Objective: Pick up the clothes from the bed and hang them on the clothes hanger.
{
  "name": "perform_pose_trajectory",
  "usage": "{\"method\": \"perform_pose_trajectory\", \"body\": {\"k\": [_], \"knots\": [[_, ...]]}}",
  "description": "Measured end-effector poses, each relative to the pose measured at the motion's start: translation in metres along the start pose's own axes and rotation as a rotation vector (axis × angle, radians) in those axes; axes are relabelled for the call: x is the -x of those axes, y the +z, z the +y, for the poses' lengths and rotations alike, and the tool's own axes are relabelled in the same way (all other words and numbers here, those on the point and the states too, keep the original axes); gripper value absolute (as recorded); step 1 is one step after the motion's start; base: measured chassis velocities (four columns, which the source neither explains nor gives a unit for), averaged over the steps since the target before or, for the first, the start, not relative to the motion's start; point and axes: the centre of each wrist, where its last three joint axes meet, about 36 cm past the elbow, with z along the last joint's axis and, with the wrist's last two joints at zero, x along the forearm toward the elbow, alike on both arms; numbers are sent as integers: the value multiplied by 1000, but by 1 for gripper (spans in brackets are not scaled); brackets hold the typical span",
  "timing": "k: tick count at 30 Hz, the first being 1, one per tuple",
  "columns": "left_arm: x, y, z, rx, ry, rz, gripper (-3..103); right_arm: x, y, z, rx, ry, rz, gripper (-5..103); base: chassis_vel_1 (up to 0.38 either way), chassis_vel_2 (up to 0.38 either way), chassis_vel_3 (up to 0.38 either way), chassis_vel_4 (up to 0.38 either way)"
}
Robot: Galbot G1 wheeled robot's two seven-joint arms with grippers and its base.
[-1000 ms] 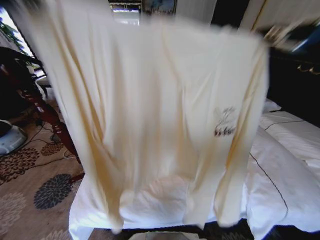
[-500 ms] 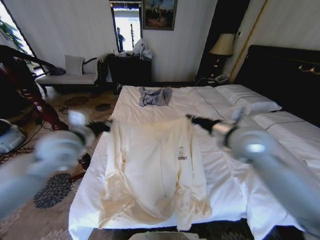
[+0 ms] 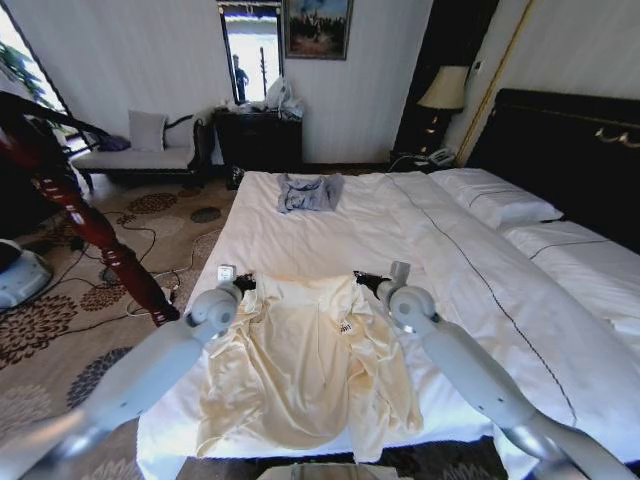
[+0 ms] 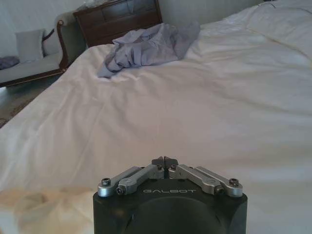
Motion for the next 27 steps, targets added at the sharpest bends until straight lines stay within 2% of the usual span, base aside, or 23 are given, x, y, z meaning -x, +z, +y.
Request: {"method": "perform_pose_trajectory", "body": {"k": [3,5,6,11,17,25,27], "knots": [[15,-3,-3,5,-9,-16,0,15,-2,6,15,11,3,0,0,0,0,0],[34,-13,-4,5,-24,-45,0,34,-9,20,81,21,20,0,0,0,0,0],[42,-17,-3,-1,-36,-50,0,42,-12,20,89,34,20,0,0,0,0,0],[62,-26,-4,-12,-51,-62,0,65,-6,9,35,89,0,0,0,0,0,0],[91,-23,-9,2,-88,-34,0,92,-7,4,40,121,-2,0,0,0,0,0],[102,-13,-6,19,-104,-15,0,115,-9,10,47,134,4,0,0,0,0,0],[102,-9,-1,6,-113,-10,4,118,-9,11,49,137,6,0,0,0,0,0]]}}
